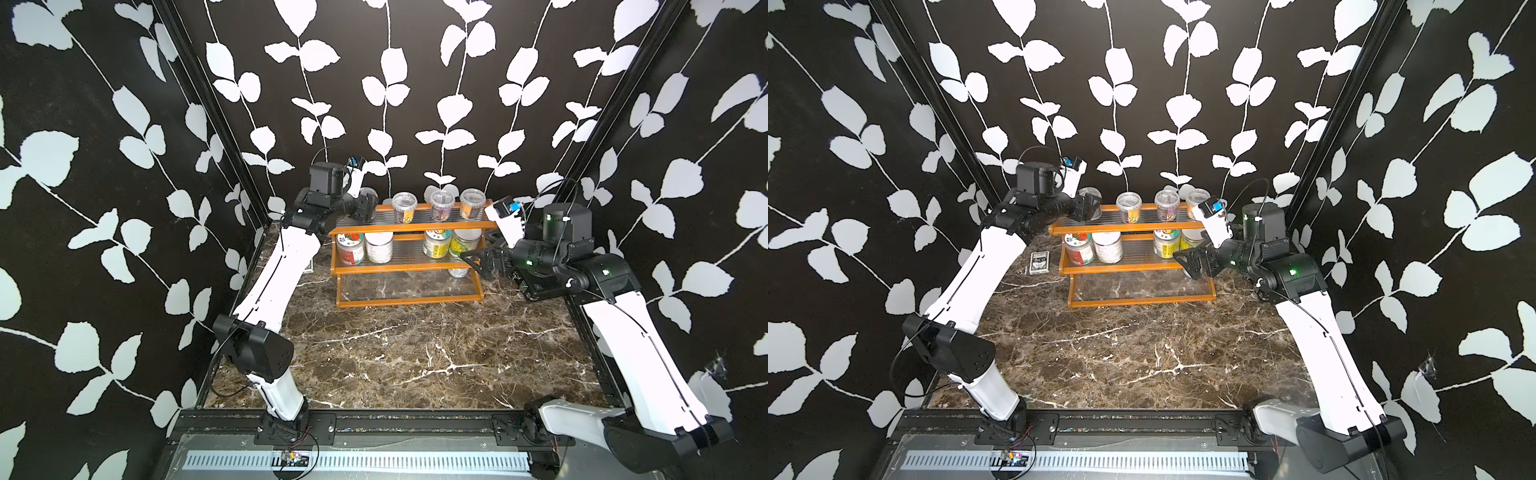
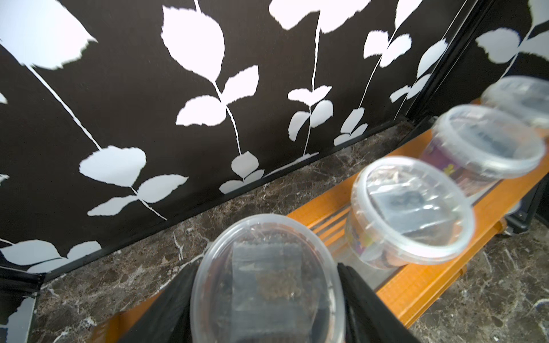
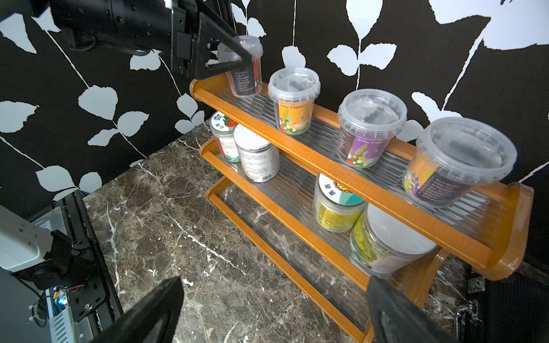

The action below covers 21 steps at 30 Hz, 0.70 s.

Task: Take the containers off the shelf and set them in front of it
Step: 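Pick up a container from the shelf, then place the container at the center of the board.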

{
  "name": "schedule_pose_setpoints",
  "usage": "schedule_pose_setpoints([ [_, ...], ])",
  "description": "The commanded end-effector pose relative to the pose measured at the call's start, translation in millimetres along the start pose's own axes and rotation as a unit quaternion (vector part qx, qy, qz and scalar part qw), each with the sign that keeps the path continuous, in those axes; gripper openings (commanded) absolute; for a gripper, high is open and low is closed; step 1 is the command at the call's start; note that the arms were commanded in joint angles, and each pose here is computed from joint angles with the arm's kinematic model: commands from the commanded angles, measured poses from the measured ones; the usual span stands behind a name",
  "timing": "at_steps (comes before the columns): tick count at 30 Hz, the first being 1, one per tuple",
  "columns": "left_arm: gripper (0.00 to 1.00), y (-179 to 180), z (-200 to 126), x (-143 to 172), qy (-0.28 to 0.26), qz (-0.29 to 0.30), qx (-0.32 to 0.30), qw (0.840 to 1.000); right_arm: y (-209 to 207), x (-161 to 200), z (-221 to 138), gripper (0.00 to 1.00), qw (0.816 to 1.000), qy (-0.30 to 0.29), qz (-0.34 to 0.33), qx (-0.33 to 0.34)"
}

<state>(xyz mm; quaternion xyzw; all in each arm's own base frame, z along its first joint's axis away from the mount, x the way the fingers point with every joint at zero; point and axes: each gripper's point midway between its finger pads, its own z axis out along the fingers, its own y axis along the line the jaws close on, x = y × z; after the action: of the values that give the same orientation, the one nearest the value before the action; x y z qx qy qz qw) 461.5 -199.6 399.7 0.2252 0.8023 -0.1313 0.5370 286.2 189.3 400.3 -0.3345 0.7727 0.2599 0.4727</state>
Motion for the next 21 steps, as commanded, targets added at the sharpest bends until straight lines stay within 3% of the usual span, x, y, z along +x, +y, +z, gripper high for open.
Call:
schedule_pose_setpoints([
  [1,0.56,-14.2,-52.8,-43.7,-0.058,0.022,0.009,0.998,10.7,-6.7,-3.2,1.0,0.999,-0.023,-0.008,-0.021],
  [5,0.56,-39.9,-86.0,-43.4,-0.06,0.04,0.02,0.997,19.9,-4.4,-2.5,1.0,0.998,-0.026,-0.006,-0.048],
  [9,0.56,-70.1,-112.4,-15.6,-0.055,0.054,0.022,0.997,32.7,1.0,-1.9,0.99,0.997,-0.033,-0.018,-0.074],
  [15,0.56,-106.1,-122.1,60.2,-0.03,0.076,0.009,0.997,55.7,22.5,7.2,0.99,0.993,-0.039,-0.051,-0.1],
  [21,0.55,-127.1,-108.3,146.0,0.004,0.074,-0.009,0.997,67.3,51.6,20.7,1.0,0.992,-0.03,-0.059,-0.106],
])
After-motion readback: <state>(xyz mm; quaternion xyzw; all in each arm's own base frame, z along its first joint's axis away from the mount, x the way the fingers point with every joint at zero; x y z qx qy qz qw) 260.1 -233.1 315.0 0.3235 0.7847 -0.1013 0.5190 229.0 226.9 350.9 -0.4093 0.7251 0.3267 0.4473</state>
